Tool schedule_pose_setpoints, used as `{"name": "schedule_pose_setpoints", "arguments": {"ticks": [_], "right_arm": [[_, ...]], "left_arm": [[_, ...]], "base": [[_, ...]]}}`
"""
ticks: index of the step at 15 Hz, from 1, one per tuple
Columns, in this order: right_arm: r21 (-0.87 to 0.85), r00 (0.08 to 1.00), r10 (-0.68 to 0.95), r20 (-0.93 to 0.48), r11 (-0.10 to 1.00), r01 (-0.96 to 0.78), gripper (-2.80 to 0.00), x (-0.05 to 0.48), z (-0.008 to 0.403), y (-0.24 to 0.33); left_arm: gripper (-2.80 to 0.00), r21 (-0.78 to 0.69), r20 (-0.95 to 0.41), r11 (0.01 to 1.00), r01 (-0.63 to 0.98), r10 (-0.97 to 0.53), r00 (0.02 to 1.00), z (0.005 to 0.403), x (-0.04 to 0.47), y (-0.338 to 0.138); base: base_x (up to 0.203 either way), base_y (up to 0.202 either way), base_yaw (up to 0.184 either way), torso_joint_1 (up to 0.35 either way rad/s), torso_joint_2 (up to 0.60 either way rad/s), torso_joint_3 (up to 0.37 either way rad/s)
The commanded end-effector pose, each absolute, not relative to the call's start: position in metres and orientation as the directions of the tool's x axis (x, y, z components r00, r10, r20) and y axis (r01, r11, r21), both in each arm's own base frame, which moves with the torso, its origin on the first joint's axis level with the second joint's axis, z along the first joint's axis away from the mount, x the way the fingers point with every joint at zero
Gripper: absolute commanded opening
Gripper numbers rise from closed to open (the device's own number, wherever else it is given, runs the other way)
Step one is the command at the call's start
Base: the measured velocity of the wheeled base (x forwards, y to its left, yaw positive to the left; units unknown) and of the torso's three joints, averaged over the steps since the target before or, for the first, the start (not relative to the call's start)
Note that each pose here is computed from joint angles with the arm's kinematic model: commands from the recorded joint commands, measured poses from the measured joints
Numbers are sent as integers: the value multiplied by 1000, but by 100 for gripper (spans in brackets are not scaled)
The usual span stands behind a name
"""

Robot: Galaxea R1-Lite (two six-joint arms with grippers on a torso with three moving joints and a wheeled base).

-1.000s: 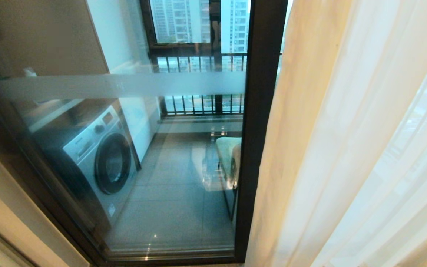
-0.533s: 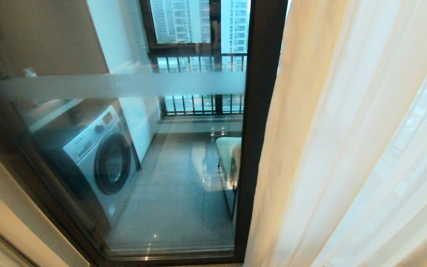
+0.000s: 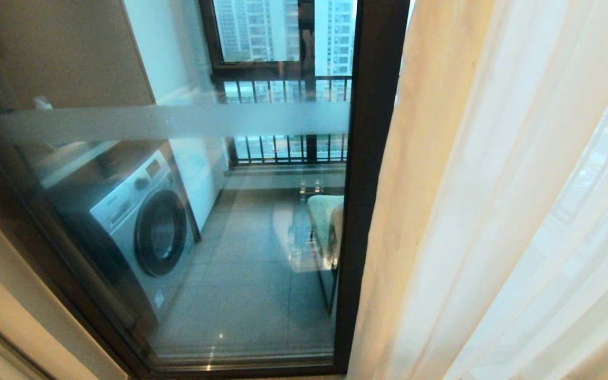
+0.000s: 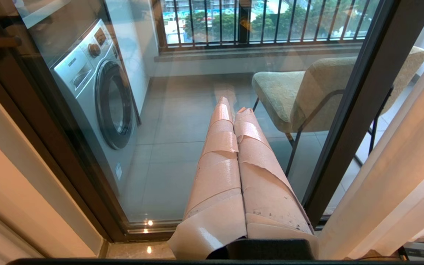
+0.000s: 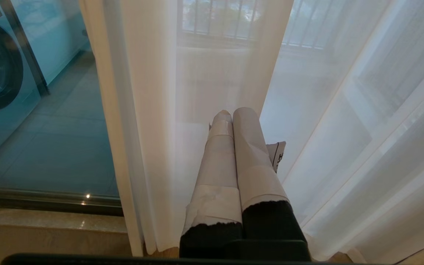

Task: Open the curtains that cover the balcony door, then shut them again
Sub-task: Close the inner curtains on both sides

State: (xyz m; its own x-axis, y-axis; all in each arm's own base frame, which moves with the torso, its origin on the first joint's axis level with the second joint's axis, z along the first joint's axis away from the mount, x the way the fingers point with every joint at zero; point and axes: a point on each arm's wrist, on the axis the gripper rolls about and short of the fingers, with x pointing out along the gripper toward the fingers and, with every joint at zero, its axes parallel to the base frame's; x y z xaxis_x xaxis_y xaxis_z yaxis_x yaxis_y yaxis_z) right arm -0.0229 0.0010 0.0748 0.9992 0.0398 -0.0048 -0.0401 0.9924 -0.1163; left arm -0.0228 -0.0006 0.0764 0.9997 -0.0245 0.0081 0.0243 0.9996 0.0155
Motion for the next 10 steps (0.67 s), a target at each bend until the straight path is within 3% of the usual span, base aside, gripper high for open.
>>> {"name": "schedule_pose_setpoints", "arguments": {"ticks": [1, 5, 10], "right_arm": [[-118, 999, 41, -6, 992, -42, -280, -23, 75, 1], [-118, 999, 41, -6, 992, -41, -280, -23, 75, 1], [-118, 999, 40, -6, 992, -41, -280, -23, 75, 1]], "left_arm": [[-280, 16, 9, 1000, 23, -23, 1000, 76, -23, -1], [-280, 16, 9, 1000, 23, -23, 1000, 76, -23, -1], [-280, 14, 9, 1000, 21, -21, 1000, 76, -23, -1]], "base": [[0, 0, 0, 0, 0, 0], [0, 23, -3, -2, 1, 0], [0, 177, -1, 4, 4, 4]]}}
